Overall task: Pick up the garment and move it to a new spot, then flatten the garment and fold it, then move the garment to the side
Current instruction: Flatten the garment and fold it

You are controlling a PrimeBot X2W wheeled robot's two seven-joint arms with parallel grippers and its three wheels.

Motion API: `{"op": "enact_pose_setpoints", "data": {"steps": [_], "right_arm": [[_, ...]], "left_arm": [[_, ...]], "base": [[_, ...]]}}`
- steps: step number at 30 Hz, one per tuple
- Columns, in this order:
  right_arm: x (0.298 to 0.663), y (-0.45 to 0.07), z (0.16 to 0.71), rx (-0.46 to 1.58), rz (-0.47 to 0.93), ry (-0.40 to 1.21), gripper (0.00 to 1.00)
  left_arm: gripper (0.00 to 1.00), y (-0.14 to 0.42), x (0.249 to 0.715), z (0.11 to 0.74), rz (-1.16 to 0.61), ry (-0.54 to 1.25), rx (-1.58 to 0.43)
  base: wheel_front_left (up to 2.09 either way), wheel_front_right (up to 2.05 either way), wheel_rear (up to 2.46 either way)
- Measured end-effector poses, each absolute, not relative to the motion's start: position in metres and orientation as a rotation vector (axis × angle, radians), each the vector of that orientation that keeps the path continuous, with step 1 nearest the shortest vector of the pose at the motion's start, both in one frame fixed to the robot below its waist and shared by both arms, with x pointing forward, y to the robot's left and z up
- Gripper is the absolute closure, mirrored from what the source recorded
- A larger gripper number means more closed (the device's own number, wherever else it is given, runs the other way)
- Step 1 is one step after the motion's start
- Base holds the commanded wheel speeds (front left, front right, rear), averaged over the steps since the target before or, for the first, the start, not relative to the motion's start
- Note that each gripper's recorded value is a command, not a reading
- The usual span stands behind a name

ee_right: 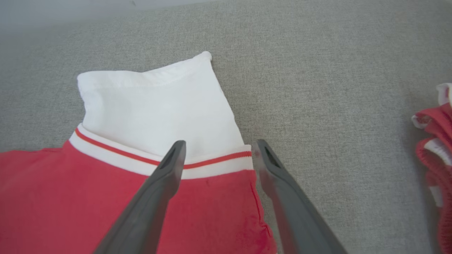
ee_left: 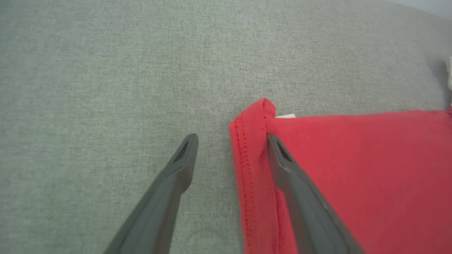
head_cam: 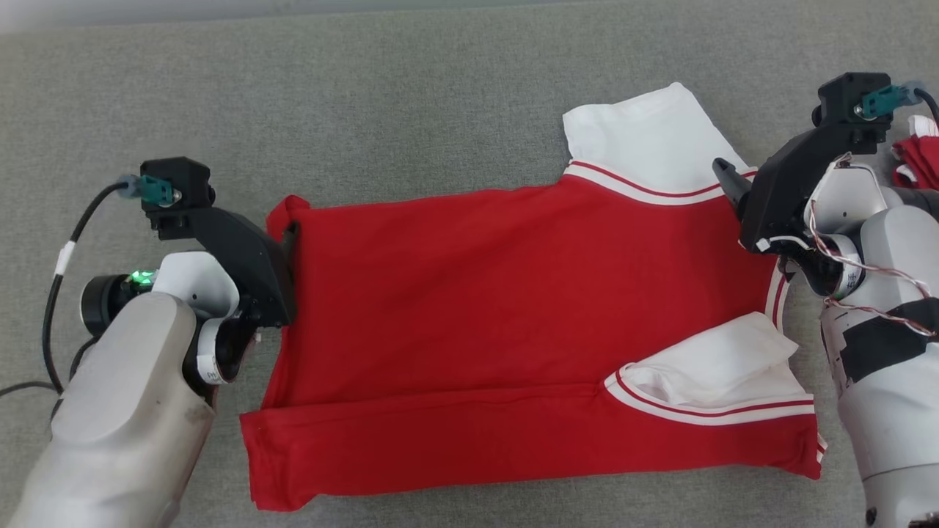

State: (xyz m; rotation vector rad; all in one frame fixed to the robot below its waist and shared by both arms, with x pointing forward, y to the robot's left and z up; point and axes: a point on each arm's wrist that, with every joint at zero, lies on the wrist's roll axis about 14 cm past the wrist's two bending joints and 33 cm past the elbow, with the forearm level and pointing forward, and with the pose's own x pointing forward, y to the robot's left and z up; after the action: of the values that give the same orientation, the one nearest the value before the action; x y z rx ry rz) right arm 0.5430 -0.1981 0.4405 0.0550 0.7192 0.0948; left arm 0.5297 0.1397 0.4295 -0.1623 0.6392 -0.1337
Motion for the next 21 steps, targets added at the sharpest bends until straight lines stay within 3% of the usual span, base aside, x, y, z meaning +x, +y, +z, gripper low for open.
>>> {"op": "enact_pose_setpoints", "data": {"steps": [7, 8, 9, 11, 21], "right_arm": [[0.55, -0.21, 0.436, 0.042, 0.075, 0.733, 0.0], [0.552, -0.21, 0.436, 0.042, 0.074, 0.733, 0.0], [0.554, -0.211, 0.436, 0.041, 0.073, 0.732, 0.0], [0.558, -0.209, 0.436, 0.038, 0.079, 0.731, 0.0], [0.593, -0.215, 0.439, -0.005, 0.067, 0.689, 0.0]], "left_arm": [[0.0, 0.136, 0.536, 0.416, -0.152, 0.688, -0.136], [0.07, 0.136, 0.536, 0.414, -0.154, 0.697, -0.132], [0.44, 0.135, 0.536, 0.412, -0.159, 0.705, -0.128], [1.0, 0.135, 0.538, 0.411, -0.166, 0.71, -0.124], [1.0, 0.132, 0.553, 0.406, -0.193, 0.681, -0.135]], "base": [[0.0, 0.0, 0.0], [0.0, 0.0, 0.0], [0.0, 0.0, 0.0], [0.0, 0.0, 0.0], [0.0, 0.0, 0.0]]}}
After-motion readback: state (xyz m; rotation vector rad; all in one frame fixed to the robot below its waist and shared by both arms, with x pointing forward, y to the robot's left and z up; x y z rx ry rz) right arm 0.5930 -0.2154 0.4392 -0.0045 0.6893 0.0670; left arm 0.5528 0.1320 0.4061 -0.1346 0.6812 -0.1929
